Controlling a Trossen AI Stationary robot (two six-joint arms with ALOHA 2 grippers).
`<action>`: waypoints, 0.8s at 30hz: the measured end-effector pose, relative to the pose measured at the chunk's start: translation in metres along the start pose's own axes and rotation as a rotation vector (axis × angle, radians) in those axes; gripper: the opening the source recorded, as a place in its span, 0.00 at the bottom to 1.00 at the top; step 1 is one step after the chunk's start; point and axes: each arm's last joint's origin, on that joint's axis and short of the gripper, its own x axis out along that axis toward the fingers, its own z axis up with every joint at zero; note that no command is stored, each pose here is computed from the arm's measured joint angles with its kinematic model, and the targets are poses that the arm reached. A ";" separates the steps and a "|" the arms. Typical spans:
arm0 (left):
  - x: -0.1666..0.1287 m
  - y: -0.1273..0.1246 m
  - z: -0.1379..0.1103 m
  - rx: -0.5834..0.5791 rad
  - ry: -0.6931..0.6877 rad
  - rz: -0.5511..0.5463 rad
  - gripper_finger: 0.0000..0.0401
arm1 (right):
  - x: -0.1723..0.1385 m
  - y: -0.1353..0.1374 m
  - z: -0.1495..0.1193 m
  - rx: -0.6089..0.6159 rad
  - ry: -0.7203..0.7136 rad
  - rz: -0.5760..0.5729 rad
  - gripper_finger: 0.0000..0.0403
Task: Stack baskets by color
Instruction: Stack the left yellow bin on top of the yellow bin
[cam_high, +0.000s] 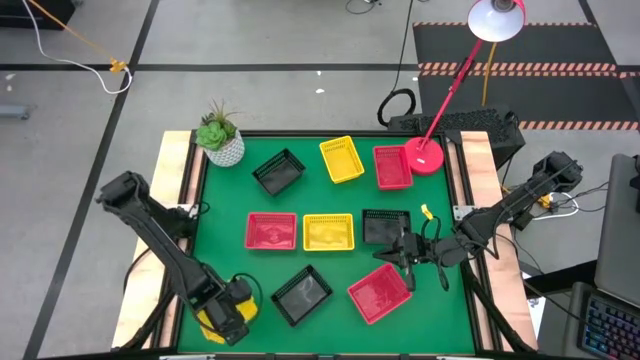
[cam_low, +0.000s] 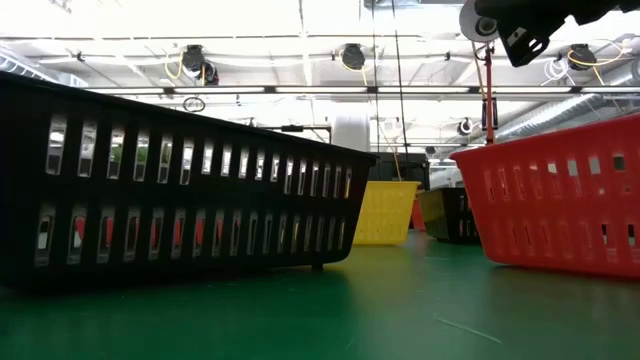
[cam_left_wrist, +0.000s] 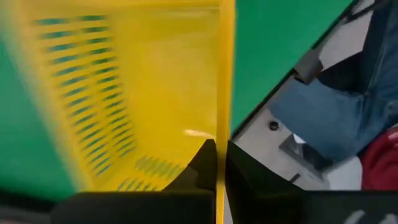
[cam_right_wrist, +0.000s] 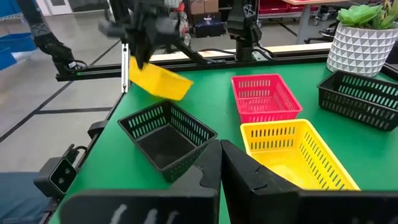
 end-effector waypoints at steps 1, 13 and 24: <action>-0.009 -0.002 0.000 0.007 -0.002 0.012 0.03 | 0.000 0.000 0.000 -0.001 0.000 0.000 0.00; -0.113 -0.013 0.012 0.179 -0.134 0.134 0.02 | 0.000 0.000 -0.001 -0.004 0.005 -0.002 0.00; -0.161 -0.005 0.036 0.366 -0.186 0.172 0.02 | 0.000 0.000 0.000 -0.003 0.005 -0.003 0.00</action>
